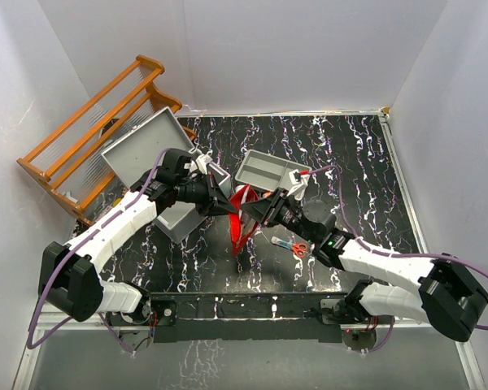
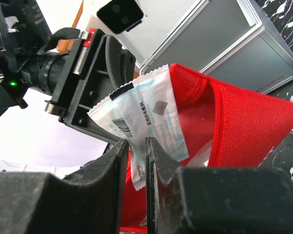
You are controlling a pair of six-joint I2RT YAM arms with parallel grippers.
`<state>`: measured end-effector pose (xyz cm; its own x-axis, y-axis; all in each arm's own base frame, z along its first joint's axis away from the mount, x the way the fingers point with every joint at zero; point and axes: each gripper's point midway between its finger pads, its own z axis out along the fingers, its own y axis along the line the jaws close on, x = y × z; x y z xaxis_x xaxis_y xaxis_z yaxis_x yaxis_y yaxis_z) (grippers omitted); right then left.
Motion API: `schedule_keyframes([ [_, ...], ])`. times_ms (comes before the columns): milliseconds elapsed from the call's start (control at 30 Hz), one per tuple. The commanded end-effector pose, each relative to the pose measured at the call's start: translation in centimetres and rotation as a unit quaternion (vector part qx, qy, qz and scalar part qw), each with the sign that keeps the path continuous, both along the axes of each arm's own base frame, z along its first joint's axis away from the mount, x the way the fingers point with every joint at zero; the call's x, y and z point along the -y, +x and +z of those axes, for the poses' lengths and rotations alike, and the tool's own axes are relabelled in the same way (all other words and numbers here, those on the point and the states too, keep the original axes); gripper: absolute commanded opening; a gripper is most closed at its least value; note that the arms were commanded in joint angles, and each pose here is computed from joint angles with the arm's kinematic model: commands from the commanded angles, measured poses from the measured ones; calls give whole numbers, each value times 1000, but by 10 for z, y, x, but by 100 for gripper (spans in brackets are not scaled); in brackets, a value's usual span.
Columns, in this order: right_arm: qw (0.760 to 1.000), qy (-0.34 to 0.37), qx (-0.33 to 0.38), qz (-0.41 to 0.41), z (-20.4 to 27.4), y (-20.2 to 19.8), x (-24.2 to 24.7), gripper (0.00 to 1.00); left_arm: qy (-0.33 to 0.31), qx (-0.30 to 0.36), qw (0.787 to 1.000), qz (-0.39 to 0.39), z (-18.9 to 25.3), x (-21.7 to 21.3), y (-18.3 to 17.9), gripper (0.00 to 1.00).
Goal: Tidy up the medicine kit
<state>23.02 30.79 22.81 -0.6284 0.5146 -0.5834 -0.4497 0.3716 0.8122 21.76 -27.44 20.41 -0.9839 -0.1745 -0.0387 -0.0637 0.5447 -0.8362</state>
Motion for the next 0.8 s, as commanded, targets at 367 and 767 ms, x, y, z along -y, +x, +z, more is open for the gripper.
schedule_keyframes([
  [367, 998, -28, -50, -33, -10, 10, 3, 17, -14, 90, 995, -43, 17, -1, -2, 0],
  [767, 994, -52, -87, 29, -14, -5, -13, 11, -1, 103, 992, -74, 6, -4, -7, 0],
])
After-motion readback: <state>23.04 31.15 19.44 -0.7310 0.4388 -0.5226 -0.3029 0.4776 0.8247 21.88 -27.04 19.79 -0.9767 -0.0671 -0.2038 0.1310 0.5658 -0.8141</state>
